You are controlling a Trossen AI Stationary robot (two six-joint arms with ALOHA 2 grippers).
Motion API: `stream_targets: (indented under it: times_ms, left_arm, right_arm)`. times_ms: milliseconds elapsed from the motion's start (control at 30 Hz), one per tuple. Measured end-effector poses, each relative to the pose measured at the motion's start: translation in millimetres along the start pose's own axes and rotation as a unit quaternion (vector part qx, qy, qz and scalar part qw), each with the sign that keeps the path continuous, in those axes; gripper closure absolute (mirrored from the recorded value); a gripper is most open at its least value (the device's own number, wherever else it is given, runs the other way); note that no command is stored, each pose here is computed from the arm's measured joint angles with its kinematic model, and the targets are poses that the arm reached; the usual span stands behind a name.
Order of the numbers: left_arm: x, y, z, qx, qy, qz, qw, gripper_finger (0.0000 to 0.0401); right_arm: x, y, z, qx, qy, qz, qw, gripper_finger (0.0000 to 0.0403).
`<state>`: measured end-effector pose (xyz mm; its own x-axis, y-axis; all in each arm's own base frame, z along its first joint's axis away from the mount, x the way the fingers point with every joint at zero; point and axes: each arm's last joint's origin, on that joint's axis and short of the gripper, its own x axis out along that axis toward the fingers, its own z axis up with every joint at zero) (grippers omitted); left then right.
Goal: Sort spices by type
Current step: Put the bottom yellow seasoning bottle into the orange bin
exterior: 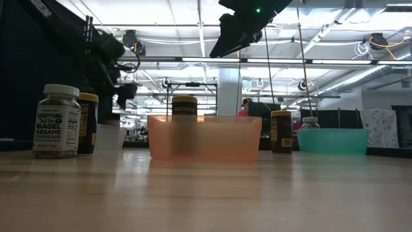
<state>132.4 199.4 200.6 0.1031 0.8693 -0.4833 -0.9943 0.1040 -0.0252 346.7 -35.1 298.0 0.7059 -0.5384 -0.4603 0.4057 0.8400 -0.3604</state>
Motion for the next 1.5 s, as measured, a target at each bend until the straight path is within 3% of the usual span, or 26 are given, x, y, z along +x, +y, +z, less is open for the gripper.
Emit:
stream_targets:
  times_ms: [200,433,733,933,1000,1067,1133,1300,1400,1500]
  left_arm:
    - [-46.9,-5.4,22.2,0.004,-0.046,-0.061,0.997,0.0138]
    - [-109.2,-25.5,10.9,0.028,-0.046,-0.2,0.978,0.0138]
    - [-171.4,-57.0,-20.4,0.115,-0.029,-0.381,0.917,0.0138]
    - [-215.9,-63.3,-37.0,0.155,0.038,-0.455,0.876,0.0151]
    - [-228.8,-65.0,-41.9,0.164,0.054,-0.464,0.869,0.016]
    - [-239.9,-67.8,-44.7,0.166,0.075,-0.463,0.867,0.0174]
    - [-245.2,-68.6,-48.8,0.169,0.109,-0.433,0.878,0.0194]
    - [-245.5,-73.1,-57.7,0.152,0.22,-0.281,0.922,0.0263]
    - [-246.2,-79.1,-62.3,0.197,0.261,-0.199,0.924,0.0313]
    - [-248.1,-85.4,-63.2,0.231,0.274,-0.16,0.92,0.0365]
  right_arm:
    - [-0.1,0.1,0.0,-0.004,0.0,0.0,1.0,0.0138]
    - [-7.5,4.2,-0.2,-0.03,0.005,0.005,1.0,0.0138]
    - [-46.3,26.7,13.3,-0.02,-0.046,0.052,0.997,0.0138]
    - [-54.3,37.1,14.8,-0.021,-0.054,0.069,0.996,0.0138]
    - [-54.3,37.1,15.8,-0.017,-0.059,0.069,0.996,0.0138]
    - [-54.3,36.8,16.5,-0.019,-0.062,0.067,0.996,0.0138]
    - [-53.3,35.4,16.8,-0.021,-0.063,0.065,0.996,0.0138]
    - [-50.5,31.3,17.2,-0.019,-0.063,0.058,0.996,0.0138]
    - [-48.8,29.0,17.1,-0.017,-0.062,0.055,0.996,0.0138]
    - [-48.3,28.3,17.0,-0.017,-0.061,0.054,0.997,0.0138]
